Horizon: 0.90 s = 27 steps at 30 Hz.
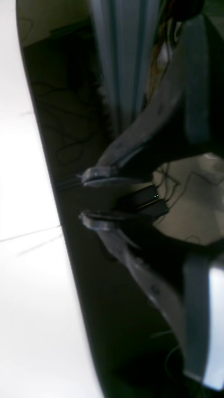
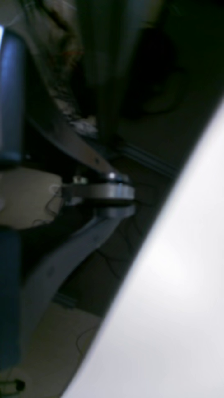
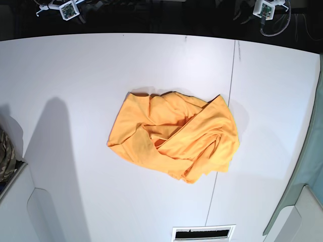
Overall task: Layout the t-shirt on the table in an organized manner, then fold the t-shirt properly
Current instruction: 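Lower both grippers onto the crumpled orange t-shirt and grasp its edges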
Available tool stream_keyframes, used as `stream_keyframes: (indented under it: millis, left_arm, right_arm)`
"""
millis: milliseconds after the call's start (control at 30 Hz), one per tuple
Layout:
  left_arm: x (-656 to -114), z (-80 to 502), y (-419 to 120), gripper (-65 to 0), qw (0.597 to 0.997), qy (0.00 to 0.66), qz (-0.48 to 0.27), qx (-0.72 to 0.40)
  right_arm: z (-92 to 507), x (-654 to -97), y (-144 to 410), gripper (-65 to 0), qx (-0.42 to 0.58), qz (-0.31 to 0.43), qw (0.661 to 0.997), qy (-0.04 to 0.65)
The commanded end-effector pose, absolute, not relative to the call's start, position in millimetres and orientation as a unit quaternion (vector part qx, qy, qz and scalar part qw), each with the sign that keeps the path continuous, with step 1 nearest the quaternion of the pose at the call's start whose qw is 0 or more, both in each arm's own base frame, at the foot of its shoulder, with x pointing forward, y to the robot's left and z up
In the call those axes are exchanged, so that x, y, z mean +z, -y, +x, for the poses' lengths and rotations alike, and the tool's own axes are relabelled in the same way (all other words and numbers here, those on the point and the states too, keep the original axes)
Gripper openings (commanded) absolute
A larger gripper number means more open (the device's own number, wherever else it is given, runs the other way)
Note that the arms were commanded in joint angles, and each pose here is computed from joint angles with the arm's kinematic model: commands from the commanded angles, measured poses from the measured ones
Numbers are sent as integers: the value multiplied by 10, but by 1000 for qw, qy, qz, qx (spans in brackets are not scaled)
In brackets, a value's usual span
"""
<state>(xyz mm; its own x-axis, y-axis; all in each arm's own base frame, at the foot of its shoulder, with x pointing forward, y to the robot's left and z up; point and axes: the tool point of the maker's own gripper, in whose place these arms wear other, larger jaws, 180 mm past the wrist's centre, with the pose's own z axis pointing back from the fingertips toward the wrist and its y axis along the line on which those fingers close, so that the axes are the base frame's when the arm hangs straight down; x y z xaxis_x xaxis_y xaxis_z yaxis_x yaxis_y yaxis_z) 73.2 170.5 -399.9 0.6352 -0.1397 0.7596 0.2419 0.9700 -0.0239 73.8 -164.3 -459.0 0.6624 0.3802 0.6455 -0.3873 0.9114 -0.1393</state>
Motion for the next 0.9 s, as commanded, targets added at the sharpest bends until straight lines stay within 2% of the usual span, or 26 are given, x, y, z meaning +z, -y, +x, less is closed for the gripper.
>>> stream_keyframes:
  millis: [0,400,533,633,667,767,867]
  left_arm:
    - [-3889,792,-1753,-469,894,430,-60,-108]
    - [-3706,1398,-2001,-469,865,468,-34,-180]
    - [-3614,1660,-2048,-469,856,486,-35,-174]
    - [-3518,1842,-2051,-468,844,509,-36,-168]
    - [-3495,1898,-2053,-447,841,514,-34,-168]
    - [-3447,2065,-2027,-348,834,525,-37,-164]
    - [-3427,2228,-1967,-345,827,536,-43,-166]
  right_arm:
    - [872,-4474,1613,-616,210,9,901,379]
    - [2006,-4121,1408,-616,168,46,865,471]
    - [2373,-3986,1211,-616,152,83,857,486]
    - [2635,-3811,1007,-615,153,108,837,514]
    - [2722,-3744,941,-614,151,115,830,524]
    - [2971,-3559,759,-555,145,123,810,555]
    - [3199,-3421,615,-443,131,130,795,577]
